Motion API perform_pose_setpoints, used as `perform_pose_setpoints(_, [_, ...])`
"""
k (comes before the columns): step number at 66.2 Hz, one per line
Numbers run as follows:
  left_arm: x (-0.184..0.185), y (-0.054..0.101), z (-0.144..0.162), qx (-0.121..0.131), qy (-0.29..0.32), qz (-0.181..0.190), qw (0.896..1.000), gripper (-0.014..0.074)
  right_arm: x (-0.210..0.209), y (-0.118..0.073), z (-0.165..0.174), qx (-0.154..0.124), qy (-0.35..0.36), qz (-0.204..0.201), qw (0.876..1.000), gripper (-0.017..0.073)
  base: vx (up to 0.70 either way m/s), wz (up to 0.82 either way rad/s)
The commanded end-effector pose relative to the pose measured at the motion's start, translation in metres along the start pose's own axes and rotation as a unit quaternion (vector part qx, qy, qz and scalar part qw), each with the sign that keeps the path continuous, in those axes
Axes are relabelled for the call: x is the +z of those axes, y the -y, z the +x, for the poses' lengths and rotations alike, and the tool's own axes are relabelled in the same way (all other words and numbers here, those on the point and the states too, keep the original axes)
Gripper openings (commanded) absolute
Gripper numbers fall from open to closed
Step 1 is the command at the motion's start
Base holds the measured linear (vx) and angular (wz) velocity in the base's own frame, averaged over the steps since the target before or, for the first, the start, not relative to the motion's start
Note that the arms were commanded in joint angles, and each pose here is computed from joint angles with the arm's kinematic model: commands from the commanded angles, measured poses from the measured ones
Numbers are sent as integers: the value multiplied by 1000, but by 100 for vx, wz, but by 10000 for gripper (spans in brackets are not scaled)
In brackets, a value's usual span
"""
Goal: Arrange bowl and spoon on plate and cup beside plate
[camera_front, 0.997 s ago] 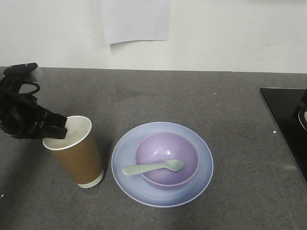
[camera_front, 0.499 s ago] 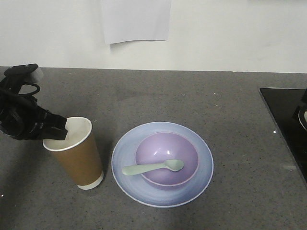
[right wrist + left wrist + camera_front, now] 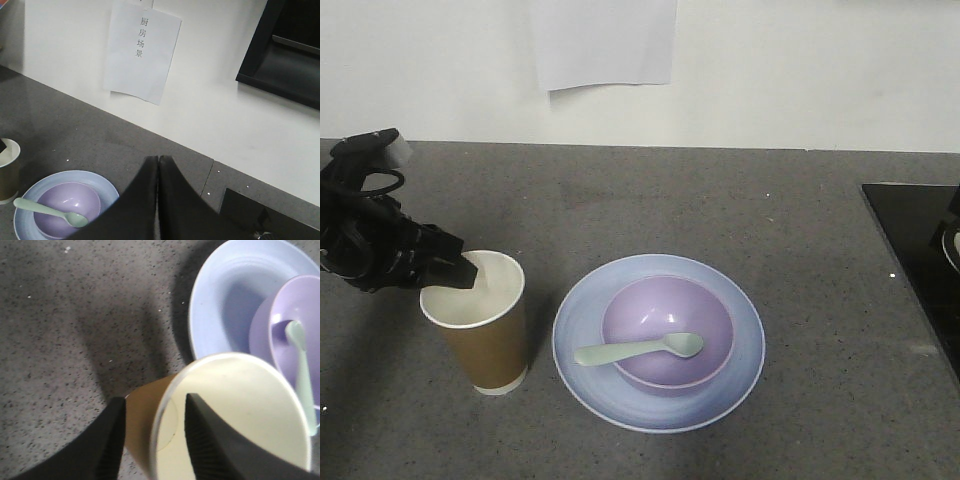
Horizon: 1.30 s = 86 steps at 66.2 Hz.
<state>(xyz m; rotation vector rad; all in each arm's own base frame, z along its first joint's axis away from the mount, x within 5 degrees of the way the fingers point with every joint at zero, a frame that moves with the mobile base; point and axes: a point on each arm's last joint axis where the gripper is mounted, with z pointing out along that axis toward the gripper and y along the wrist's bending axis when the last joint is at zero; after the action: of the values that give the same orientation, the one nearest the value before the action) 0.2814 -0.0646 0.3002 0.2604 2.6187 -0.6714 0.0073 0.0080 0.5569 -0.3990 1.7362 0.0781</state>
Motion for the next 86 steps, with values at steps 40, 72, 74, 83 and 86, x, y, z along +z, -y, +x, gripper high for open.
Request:
perform_pose_setpoints(40, [-148, 76, 5, 153, 262, -21, 953, 340, 5, 3, -8, 0, 23, 12, 1000, -6, 0, 0])
perform_pose_setpoints(72, [-168, 67, 132, 185, 385, -119, 896, -8, 92, -11, 116, 11, -7, 26, 1000, -6, 0, 0])
perform_pose_setpoints(74, [-161, 63, 141, 182, 386, -121, 896, -8, 97, -12, 131, 13, -15, 27, 999, -6, 0, 0])
perform_pose_setpoints(83, [-137, 49, 168, 157, 396, -120, 897, -8, 111, -20, 180, 31, -34, 29, 999, -6, 0, 0])
perform_pose_setpoints(86, [-134, 46, 173, 148, 402, -118, 896, -8, 113, -21, 188, 32, -36, 29, 998, -6, 0, 0])
